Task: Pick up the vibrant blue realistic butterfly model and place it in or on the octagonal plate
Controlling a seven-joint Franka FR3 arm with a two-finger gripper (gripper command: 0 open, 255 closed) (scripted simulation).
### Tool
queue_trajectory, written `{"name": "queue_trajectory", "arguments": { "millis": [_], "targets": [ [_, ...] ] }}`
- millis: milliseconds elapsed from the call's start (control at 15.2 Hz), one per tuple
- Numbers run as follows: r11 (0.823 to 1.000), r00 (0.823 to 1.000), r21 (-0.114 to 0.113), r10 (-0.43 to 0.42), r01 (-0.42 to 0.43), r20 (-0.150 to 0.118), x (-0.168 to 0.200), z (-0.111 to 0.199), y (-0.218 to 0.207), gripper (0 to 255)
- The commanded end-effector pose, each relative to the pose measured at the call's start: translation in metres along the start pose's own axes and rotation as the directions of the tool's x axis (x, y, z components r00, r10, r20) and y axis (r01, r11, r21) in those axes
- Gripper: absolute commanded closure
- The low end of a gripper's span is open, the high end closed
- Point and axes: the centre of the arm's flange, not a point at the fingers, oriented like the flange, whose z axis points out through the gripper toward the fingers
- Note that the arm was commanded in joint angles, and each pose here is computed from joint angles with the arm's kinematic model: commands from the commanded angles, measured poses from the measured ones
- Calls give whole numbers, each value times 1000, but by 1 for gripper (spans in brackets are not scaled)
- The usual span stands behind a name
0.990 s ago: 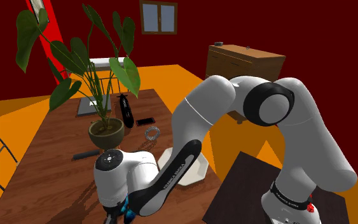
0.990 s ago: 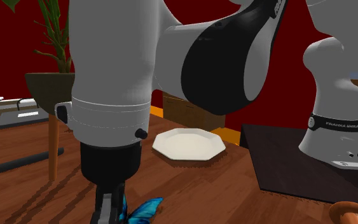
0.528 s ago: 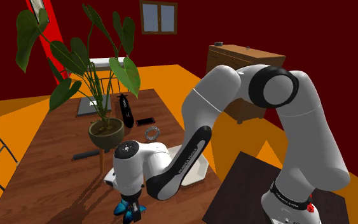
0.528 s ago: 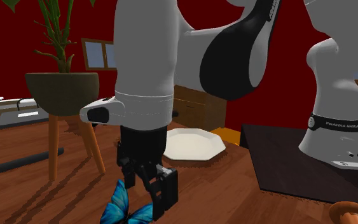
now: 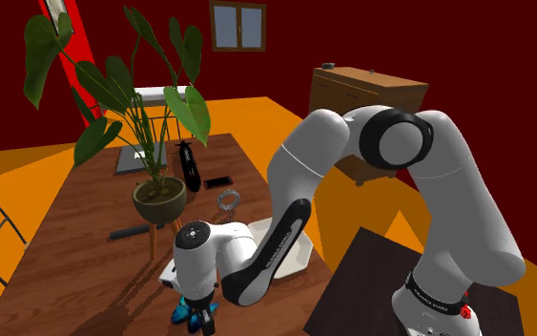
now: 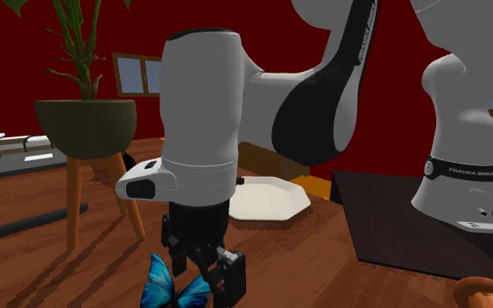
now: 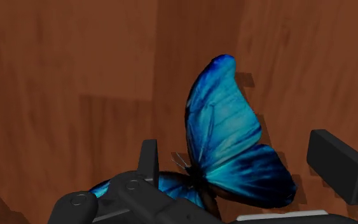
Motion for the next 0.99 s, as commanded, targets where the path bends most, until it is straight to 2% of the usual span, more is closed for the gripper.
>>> {"name": "queue_trajectory", "arguments": {
  "millis": [0, 330, 396, 924],
  "targets": [
    [1000, 1000, 0, 0, 0, 0, 0, 2, 0, 0],
    [1000, 1000, 0, 0, 0, 0, 0, 2, 0, 0],
    [1000, 1000, 0, 0, 0, 0, 0, 2, 0, 255],
    [1000, 1000, 0, 0, 0, 0, -3, 1, -4, 255]
  ]
}}
